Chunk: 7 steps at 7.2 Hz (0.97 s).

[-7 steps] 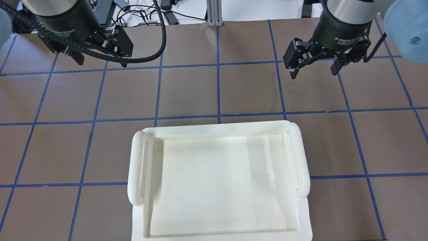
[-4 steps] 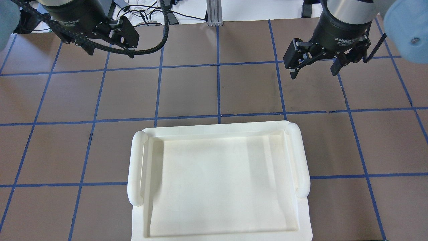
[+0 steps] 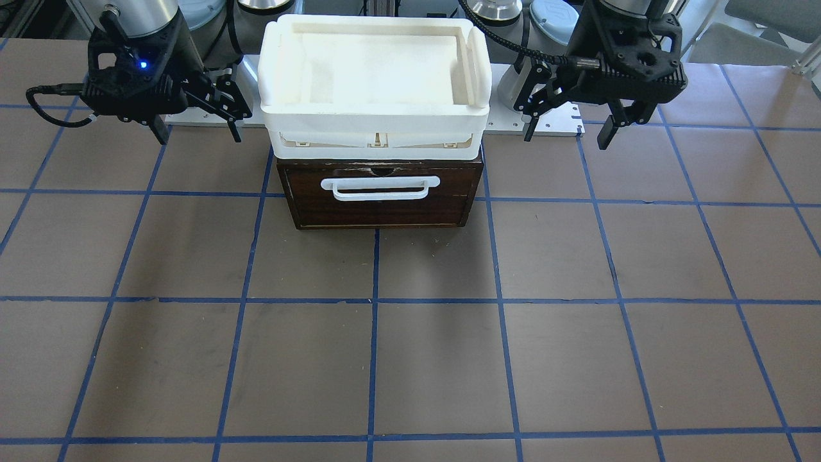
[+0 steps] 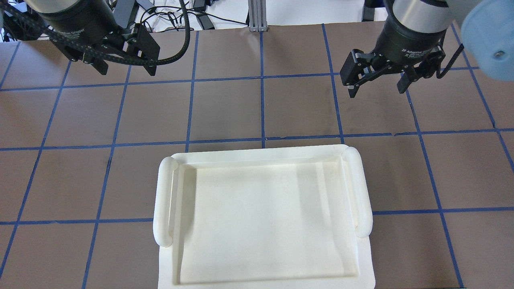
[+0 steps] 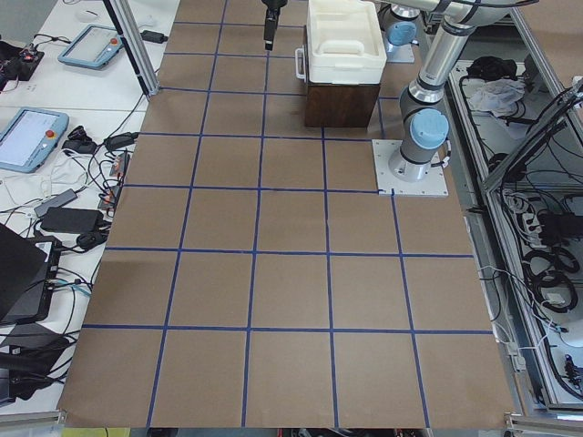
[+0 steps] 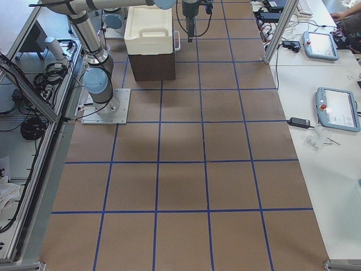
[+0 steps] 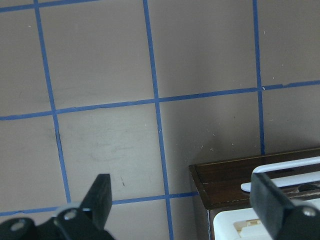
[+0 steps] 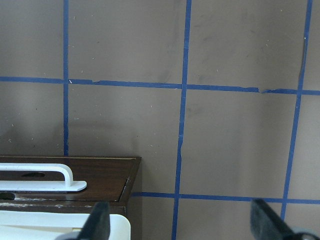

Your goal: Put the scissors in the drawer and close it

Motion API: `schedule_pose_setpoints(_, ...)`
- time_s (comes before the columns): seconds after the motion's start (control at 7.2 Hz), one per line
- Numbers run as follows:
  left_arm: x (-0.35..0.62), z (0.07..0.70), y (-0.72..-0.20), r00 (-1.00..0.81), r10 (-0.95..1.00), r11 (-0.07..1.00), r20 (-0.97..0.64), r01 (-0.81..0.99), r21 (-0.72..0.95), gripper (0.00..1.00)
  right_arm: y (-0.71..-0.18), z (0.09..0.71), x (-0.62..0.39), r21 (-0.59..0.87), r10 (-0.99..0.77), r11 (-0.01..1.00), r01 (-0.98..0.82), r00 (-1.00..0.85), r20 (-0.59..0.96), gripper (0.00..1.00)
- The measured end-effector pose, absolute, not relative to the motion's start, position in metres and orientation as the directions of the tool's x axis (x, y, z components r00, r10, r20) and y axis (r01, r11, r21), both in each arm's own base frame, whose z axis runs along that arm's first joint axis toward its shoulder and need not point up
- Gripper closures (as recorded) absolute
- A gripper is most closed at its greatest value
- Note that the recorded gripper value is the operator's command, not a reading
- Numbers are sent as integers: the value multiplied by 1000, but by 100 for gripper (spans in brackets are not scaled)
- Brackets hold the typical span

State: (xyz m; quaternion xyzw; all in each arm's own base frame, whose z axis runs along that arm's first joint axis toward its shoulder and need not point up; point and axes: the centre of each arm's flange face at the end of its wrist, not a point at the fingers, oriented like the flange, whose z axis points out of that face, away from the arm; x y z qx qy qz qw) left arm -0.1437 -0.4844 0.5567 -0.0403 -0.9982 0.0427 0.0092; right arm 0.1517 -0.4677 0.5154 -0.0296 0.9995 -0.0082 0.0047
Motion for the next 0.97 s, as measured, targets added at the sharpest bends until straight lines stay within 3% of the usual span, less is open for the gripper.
schedule_pose_setpoints(0.97,-143,539,-476,-999,24,1000,32,23,-21,0,-467,515,152,-16,-60,998,-60,-998,-8,0)
